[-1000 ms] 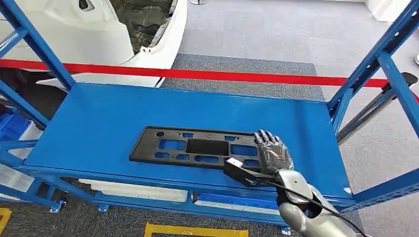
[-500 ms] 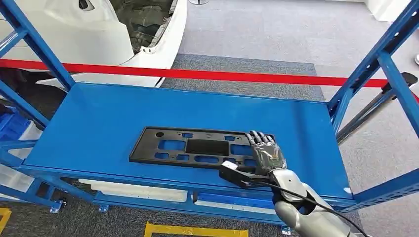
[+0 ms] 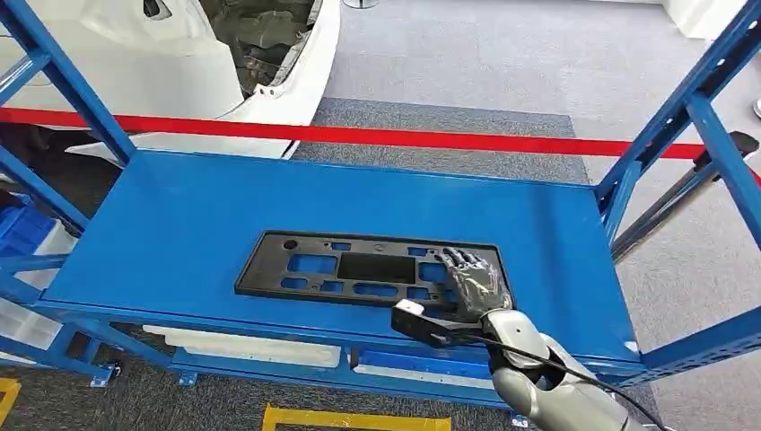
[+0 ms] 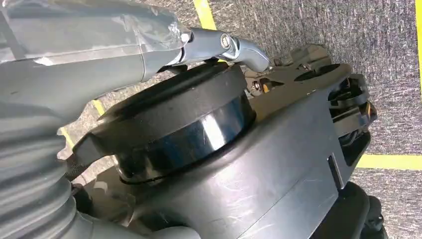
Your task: Take the parts from the cabinet and place them on the table.
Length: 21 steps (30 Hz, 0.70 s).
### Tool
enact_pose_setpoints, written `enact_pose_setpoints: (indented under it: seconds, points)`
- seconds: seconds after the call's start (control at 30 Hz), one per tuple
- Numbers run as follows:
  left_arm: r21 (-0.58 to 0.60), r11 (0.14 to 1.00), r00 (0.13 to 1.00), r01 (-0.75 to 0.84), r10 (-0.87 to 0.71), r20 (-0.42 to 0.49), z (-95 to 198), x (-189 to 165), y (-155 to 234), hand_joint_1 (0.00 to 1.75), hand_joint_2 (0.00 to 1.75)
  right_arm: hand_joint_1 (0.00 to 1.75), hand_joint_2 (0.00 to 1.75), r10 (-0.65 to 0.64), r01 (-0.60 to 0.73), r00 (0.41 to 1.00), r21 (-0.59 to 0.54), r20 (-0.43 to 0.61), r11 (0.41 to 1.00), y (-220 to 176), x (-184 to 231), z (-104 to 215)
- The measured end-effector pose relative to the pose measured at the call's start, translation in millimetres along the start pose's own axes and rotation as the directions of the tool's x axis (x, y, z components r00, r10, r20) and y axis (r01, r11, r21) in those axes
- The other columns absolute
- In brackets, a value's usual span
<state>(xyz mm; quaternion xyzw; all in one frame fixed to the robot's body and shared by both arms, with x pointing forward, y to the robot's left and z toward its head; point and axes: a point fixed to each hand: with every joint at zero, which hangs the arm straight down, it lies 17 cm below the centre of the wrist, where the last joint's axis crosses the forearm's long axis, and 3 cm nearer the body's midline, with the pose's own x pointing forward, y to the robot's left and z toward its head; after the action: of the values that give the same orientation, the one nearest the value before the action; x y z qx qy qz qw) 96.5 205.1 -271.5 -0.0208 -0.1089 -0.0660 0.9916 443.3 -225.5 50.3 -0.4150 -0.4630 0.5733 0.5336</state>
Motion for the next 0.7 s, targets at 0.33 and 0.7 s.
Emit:
enact_pose_setpoints:
  seconds: [0.33, 0.7]
  points:
    - [0.001, 1.000, 1.000, 0.000, 0.000, 0.000, 0.0, -0.1, 0.3, 0.00, 1.75, 1.75, 1.75, 0.025, -0.025, 1.000, -0.051, -0.008, 0.998, -13.6, 0.5, -3.8]
    - [-0.019, 1.000, 1.000, 0.015, -0.014, 0.016, 0.6, 0.8, -1.2, 0.00, 1.75, 1.75, 1.75, 0.050, -0.052, 0.999, -0.078, -0.022, 0.996, -21.2, 0.0, -1.7]
